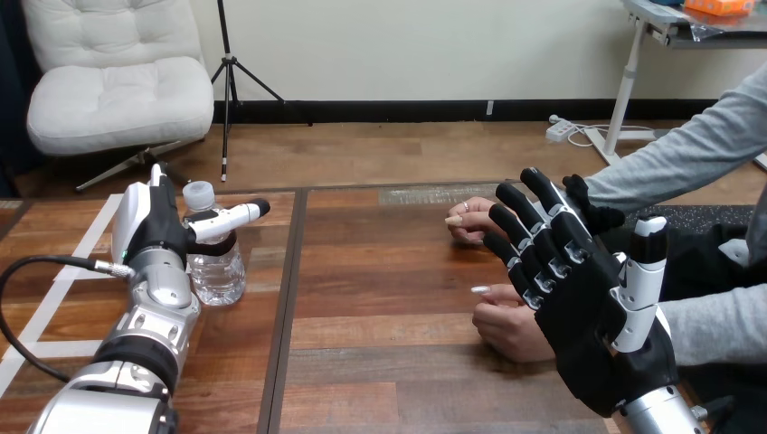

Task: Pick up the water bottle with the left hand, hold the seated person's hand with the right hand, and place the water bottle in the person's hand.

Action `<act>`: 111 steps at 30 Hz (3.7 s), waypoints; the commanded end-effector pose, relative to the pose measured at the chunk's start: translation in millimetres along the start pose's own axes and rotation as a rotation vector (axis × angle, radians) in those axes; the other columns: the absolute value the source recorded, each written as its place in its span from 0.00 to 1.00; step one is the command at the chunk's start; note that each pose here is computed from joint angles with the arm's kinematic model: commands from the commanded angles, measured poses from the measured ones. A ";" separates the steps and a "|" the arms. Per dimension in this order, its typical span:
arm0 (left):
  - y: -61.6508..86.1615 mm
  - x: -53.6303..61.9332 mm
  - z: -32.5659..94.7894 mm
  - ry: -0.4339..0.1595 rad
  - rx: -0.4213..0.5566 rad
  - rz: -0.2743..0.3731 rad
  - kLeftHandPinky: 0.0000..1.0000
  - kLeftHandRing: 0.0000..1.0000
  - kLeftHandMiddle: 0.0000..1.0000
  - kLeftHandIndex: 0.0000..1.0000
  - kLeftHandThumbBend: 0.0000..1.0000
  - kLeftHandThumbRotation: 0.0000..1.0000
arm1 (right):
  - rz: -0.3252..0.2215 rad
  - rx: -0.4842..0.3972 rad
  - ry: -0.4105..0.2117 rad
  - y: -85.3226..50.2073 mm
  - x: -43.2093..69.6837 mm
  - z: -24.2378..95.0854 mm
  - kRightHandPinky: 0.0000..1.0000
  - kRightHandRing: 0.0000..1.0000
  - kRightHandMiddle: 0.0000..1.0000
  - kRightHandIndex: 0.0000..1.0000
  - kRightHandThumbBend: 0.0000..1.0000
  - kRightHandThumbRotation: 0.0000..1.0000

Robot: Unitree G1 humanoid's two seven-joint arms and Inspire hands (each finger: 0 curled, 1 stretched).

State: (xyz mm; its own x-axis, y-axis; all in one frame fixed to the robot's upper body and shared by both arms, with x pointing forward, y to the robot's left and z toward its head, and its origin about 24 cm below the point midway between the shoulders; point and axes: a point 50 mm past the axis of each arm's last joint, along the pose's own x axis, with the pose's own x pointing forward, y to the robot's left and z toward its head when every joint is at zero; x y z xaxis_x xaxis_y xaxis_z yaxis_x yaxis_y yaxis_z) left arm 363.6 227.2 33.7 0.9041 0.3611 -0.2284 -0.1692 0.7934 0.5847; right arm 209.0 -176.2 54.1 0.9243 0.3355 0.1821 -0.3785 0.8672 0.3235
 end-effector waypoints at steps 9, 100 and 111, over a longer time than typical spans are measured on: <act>1.0 1.3 13.6 -0.048 -0.042 0.035 0.92 0.99 1.00 1.00 0.98 0.28 | 0.041 -0.012 -0.079 5.1 10.2 14.3 1.00 1.00 0.97 1.00 0.93 1.00; 11.9 2.9 13.0 -0.033 -0.186 0.110 0.42 0.47 0.51 0.52 0.75 0.00 | 0.036 -0.011 -0.085 4.8 10.4 15.2 1.00 1.00 0.97 1.00 0.93 1.00; 14.5 4.4 14.6 -0.032 -0.174 0.090 0.41 0.44 0.49 0.52 0.73 0.00 | 0.043 -0.008 -0.088 5.0 10.2 14.9 1.00 1.00 0.96 1.00 0.93 1.00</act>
State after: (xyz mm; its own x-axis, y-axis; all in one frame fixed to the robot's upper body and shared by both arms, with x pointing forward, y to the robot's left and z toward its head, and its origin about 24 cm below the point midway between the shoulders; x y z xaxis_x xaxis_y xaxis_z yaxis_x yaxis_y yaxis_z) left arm 356.6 234.6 28.0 0.8701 0.4408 -0.2203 -0.3041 0.8321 0.4639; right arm 209.0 -176.6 54.3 0.9238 0.3359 0.1838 -0.3796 0.8664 0.3245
